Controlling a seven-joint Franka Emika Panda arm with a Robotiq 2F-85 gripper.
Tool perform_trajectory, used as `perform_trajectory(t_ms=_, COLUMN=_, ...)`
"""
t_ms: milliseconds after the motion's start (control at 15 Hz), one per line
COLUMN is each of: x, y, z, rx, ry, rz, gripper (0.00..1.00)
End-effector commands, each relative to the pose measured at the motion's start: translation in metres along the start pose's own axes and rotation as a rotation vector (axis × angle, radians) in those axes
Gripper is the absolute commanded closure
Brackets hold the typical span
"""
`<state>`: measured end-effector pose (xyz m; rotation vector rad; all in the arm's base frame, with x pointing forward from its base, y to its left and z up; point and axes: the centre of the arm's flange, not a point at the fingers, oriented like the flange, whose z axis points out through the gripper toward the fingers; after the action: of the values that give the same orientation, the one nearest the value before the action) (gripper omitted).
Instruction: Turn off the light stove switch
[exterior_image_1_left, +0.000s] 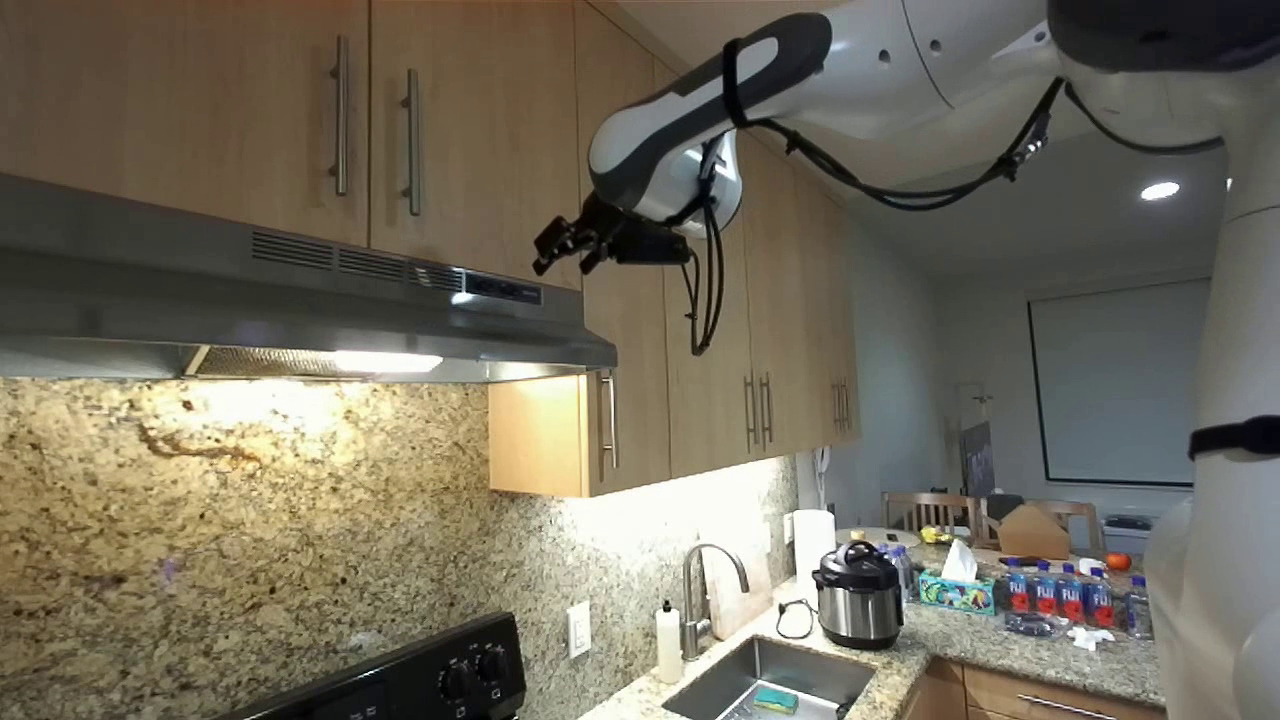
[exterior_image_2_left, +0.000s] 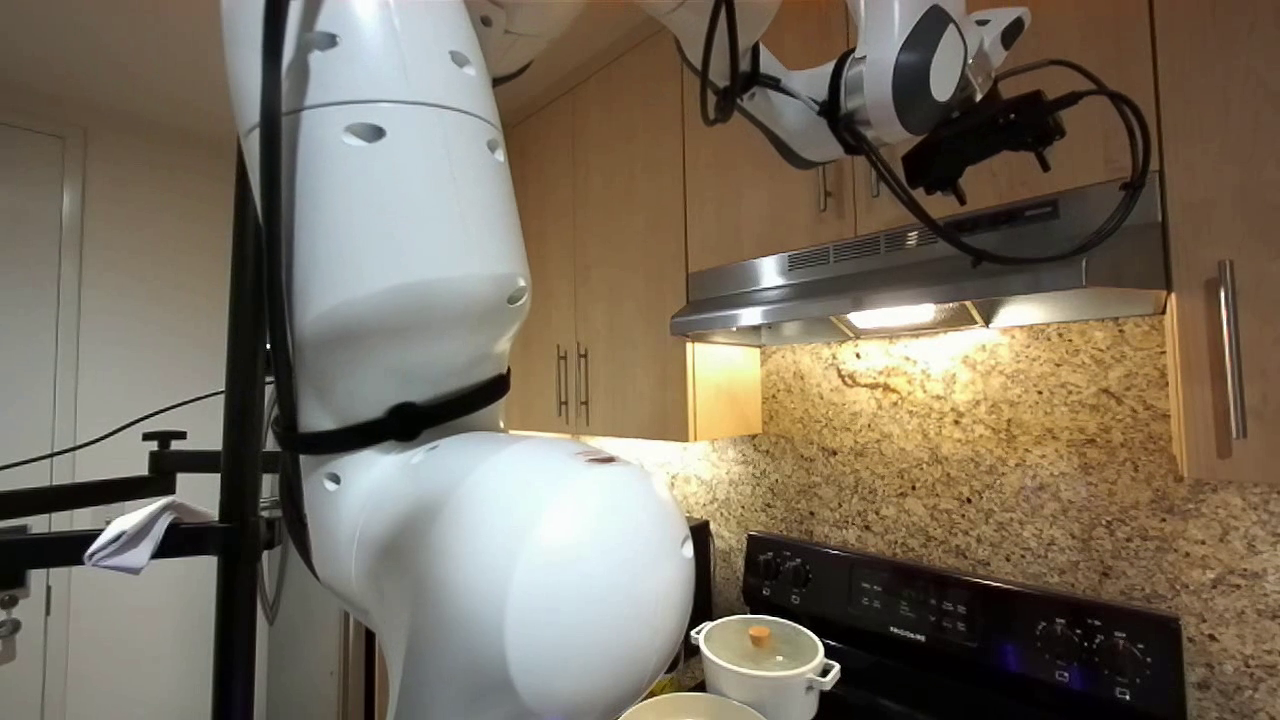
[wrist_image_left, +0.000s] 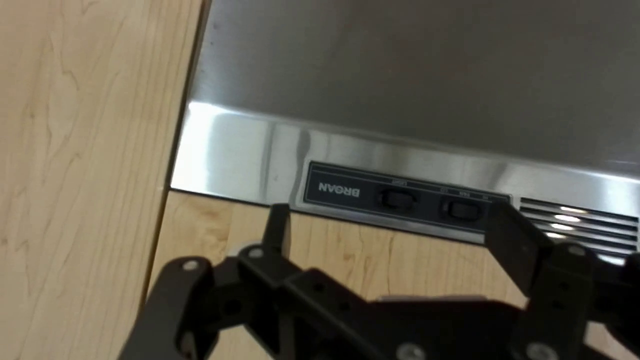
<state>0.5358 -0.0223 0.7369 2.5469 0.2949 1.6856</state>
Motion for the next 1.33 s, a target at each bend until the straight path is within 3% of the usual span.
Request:
perform_trajectory(t_ms=0, x=0.0, y=0.0, z=0.023, rx=0.02, ry=-0.011, rz=0.014, gripper=0.0)
perform_trajectory(t_ms=733, x=0.037, y=0.011, z=0.078, rx=-0.046, ry=-0.01, rz=0.028, gripper=0.0)
perform_trajectory(t_ms=1267, x=0.045, y=0.015, z=0.092, rx=-0.049, ry=-0.094, rz=0.042, gripper=0.0)
